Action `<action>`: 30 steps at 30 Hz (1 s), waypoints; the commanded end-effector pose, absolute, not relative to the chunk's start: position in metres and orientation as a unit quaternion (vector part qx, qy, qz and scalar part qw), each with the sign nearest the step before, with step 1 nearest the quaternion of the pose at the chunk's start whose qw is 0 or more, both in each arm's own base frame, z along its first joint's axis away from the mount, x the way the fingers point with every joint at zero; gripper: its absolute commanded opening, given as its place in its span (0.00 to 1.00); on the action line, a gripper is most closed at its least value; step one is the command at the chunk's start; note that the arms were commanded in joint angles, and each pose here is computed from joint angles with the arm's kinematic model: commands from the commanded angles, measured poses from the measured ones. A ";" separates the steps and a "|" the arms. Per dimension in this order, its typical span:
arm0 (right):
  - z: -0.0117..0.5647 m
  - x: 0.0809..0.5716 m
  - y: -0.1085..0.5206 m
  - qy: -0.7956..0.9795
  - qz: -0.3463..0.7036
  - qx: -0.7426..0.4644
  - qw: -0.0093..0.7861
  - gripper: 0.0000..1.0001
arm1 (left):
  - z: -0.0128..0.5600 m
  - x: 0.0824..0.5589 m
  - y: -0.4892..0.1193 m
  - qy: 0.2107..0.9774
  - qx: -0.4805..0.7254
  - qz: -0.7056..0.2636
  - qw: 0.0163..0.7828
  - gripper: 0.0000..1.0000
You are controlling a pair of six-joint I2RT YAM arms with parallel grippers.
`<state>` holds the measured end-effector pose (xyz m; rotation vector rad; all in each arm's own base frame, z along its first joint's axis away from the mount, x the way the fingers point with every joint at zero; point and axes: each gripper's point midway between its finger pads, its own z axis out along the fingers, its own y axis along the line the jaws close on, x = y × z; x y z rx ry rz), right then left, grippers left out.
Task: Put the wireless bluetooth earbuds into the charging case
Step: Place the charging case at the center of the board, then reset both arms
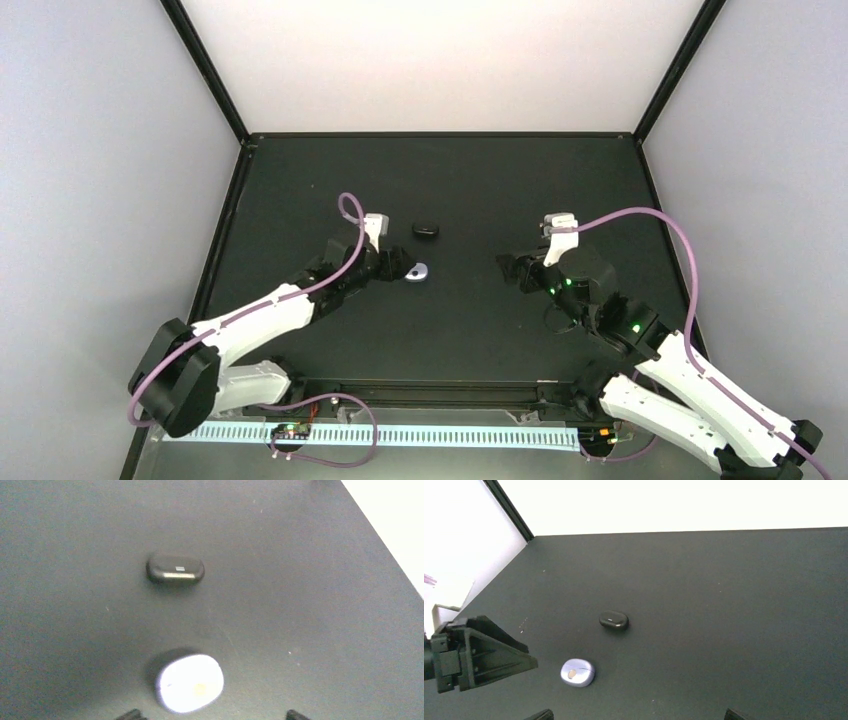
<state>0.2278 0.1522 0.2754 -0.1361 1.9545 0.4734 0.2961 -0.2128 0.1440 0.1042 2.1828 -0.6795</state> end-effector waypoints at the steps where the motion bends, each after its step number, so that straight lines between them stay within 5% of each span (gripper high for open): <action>1: 0.275 0.226 0.155 0.817 0.219 -0.051 0.531 0.89 | 0.118 0.283 -0.234 0.877 0.098 -0.294 0.367 0.62; 5: 0.274 0.223 0.150 0.822 0.214 -0.045 0.527 0.89 | 0.099 0.275 -0.258 0.886 0.122 -0.295 0.337 0.38; 9: 0.274 0.219 0.145 0.824 0.216 -0.038 0.523 0.89 | 0.083 0.275 -0.265 0.897 0.115 -0.290 0.314 0.34; 11: 0.274 0.218 0.144 0.823 0.217 -0.039 0.523 0.89 | 0.082 0.276 -0.261 0.900 0.104 -0.282 0.317 0.42; 17: 0.282 0.220 0.130 0.813 0.202 -0.009 0.546 0.91 | 0.136 0.289 -0.210 0.896 0.044 -0.210 0.388 0.91; 18: 0.286 0.222 0.125 0.807 0.198 0.002 0.556 0.98 | 0.150 0.291 -0.197 0.893 0.029 -0.195 0.403 0.97; 23: 0.323 0.231 0.085 0.738 0.202 0.143 0.628 1.00 | 0.250 0.296 -0.127 0.840 -0.080 -0.124 0.522 0.99; 30: 0.383 0.250 0.111 0.745 0.170 0.080 0.640 1.00 | 0.342 0.284 -0.080 0.783 -0.102 -0.055 0.611 0.99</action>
